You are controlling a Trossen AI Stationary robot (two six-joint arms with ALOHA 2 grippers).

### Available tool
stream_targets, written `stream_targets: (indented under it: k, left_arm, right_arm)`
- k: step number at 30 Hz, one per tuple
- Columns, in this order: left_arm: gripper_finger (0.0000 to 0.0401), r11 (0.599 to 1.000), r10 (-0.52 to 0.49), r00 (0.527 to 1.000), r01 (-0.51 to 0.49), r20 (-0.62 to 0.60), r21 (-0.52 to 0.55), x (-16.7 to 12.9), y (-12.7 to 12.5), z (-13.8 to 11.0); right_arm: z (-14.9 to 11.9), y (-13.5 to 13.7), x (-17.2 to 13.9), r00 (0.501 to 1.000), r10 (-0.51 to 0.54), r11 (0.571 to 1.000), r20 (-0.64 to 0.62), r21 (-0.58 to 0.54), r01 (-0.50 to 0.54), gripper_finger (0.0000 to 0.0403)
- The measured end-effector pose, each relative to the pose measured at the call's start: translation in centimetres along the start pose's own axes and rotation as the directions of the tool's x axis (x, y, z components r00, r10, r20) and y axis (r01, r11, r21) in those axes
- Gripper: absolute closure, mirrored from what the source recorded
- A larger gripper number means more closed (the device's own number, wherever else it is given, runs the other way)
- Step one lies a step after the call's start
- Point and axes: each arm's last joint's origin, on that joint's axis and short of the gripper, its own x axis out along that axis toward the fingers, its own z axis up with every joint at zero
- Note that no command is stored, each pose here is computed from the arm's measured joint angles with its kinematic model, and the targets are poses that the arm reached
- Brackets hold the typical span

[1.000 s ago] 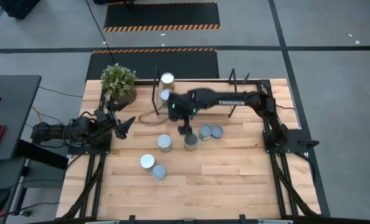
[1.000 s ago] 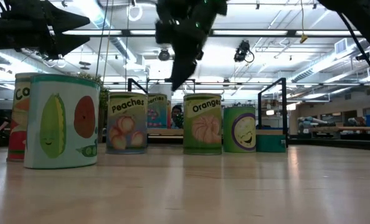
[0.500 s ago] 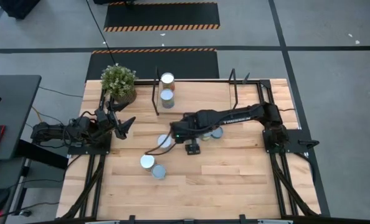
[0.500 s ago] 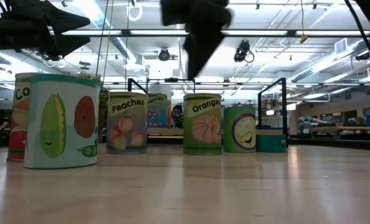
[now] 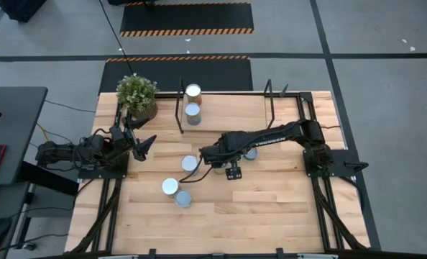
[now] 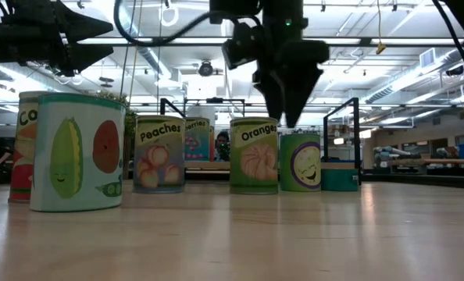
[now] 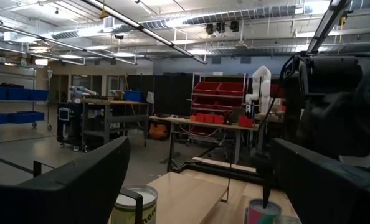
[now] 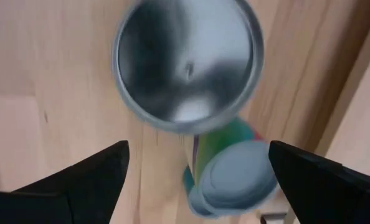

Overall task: Pick and place cans onto a shelf
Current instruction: Put the canned oranges on the shelf

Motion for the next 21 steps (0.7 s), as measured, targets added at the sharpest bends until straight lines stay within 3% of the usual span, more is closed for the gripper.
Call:
stream_targets:
  k: [12, 21]
  left_arm:
    - [0.0009, 1.0, 0.0, 1.0, 0.0, 0.0, -0.001, 0.0, 0.0, 0.0]
    - [0.0009, 1.0, 0.0, 1.0, 0.0, 0.001, -0.001, 0.0, 0.0, 0.0]
  right_arm:
    - [0.7, 0.0, 2.4, 0.995, 0.022, 0.999, 0.097, -0.049, -0.018, 0.001]
    - [1.4, -0.3, 2.6, 0.983, 0.067, 0.997, 0.173, -0.056, -0.058, 0.0019]
